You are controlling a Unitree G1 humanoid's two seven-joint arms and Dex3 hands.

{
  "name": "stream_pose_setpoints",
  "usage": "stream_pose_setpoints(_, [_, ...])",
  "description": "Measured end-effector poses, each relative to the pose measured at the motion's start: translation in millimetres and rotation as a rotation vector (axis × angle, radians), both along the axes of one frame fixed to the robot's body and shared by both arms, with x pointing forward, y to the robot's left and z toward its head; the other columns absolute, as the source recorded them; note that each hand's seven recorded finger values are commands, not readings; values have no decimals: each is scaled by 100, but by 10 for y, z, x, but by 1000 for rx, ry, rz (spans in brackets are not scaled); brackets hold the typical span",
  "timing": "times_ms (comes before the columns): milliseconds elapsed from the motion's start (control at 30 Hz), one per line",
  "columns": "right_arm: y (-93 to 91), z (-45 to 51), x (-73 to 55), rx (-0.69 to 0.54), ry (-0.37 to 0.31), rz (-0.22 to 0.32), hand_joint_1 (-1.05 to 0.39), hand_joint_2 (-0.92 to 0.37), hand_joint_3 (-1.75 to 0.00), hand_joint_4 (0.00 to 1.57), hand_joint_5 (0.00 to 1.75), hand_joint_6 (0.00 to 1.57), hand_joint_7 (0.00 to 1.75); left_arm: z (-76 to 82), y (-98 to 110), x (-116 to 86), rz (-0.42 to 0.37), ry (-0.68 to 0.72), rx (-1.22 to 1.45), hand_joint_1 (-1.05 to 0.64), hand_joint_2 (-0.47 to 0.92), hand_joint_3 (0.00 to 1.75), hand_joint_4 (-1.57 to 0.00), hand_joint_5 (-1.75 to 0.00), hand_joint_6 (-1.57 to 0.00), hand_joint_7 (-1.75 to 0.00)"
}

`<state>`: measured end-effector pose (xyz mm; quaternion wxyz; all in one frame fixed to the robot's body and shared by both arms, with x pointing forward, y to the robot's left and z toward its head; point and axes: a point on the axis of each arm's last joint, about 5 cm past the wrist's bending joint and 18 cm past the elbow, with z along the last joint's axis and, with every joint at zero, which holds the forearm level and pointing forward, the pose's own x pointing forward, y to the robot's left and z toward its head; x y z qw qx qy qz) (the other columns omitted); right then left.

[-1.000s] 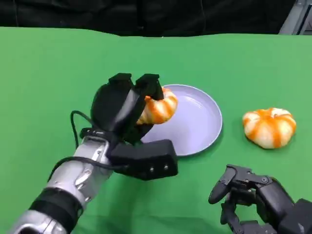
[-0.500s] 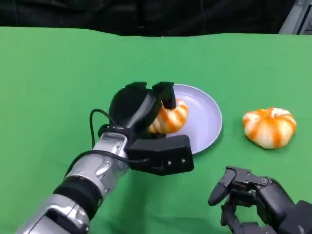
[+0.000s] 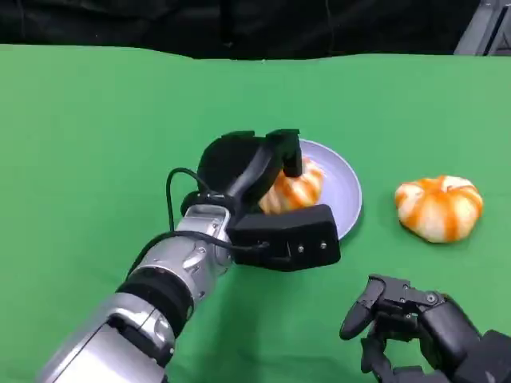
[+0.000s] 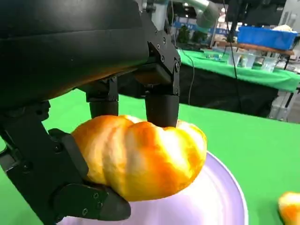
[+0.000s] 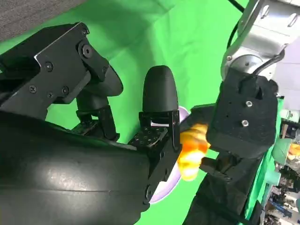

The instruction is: Grasp the bread from the table and place it into the plate.

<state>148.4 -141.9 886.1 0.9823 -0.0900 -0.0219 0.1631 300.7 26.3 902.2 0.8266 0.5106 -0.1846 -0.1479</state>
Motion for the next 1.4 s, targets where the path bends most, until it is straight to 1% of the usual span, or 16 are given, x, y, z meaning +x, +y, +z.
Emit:
stream_pose_setpoints(33, [1,0,0,-1,0,0,11,-44,-128,75,155,73,128,4,-1,2,-10,14,11,-33,90,27,-46,-89,-60,-34])
stream_pose_setpoints(67, [2,0,0,-1,0,0,10,-44,-128,75,155,73,128,13,-5,8,-23,36,33,-38,91,25,-38,-70,-53,-20])
stream_pose_setpoints(100, [5,0,0,-1,-1,1,10,-44,-127,75,155,73,128,25,-8,17,-32,62,58,-45,92,24,-27,-55,-44,-9])
stream_pose_setpoints(167, [9,0,0,0,-1,3,10,-44,-127,75,155,73,128,39,-1,31,-38,95,97,-52,92,24,-17,-45,-35,-2])
stream_pose_setpoints(200, [9,0,0,0,-1,3,10,-44,-127,75,155,73,128,37,1,31,-39,105,114,-60,92,30,-7,-37,-25,-1])
stream_pose_setpoints(233, [9,0,0,0,-1,3,11,-44,-127,75,154,73,128,37,-1,31,-43,119,135,-63,92,32,-3,-34,-21,-1])
stream_pose_setpoints(300, [9,0,0,0,-1,3,10,-44,-128,75,155,74,128,41,-3,33,-49,159,176,-74,92,41,-1,-16,-10,-1])
stream_pose_setpoints(367, [8,0,0,0,-1,3,10,-44,-128,75,156,74,128,46,-2,36,-61,198,218,-78,92,44,0,-9,-7,-1])
stream_pose_setpoints(400, [8,0,0,0,-1,3,11,-44,-129,75,156,74,128,47,-1,36,-66,212,236,-82,92,50,0,-3,-3,0])
stream_pose_setpoints(467, [8,0,0,0,-1,3,11,-44,-129,75,155,74,128,55,-1,38,-77,239,266,-88,92,55,0,-1,-1,0])
stream_pose_setpoints(600, [8,0,0,0,-1,3,10,-43,-129,75,155,73,128,78,6,48,-92,284,308,-97,92,61,0,0,0,0])
stream_pose_setpoints(733, [7,0,0,1,0,3,9,-43,-129,76,155,73,128,123,28,70,-109,331,330,-101,92,63,0,0,0,0])
stream_pose_setpoints(867, [6,1,0,1,-1,4,10,-44,-129,76,154,73,128,213,47,97,-116,329,287,-104,92,65,0,0,0,0])
stream_pose_setpoints(1000, [4,1,0,-1,-1,4,10,-44,-128,76,153,73,127,280,109,102,-132,311,203,-104,92,65,0,0,-1,-1])
stream_pose_setpoints(1200, [2,1,0,0,0,4,9,-46,-125,76,153,74,127,356,272,65,-145,278,126,-102,92,64,0,0,-1,0])
stream_pose_setpoints(1400, [-5,2,0,0,0,2,10,-45,-127,76,153,73,127,383,495,-48,-167,272,9,-92,92,50,-4,-2,-6,-3])
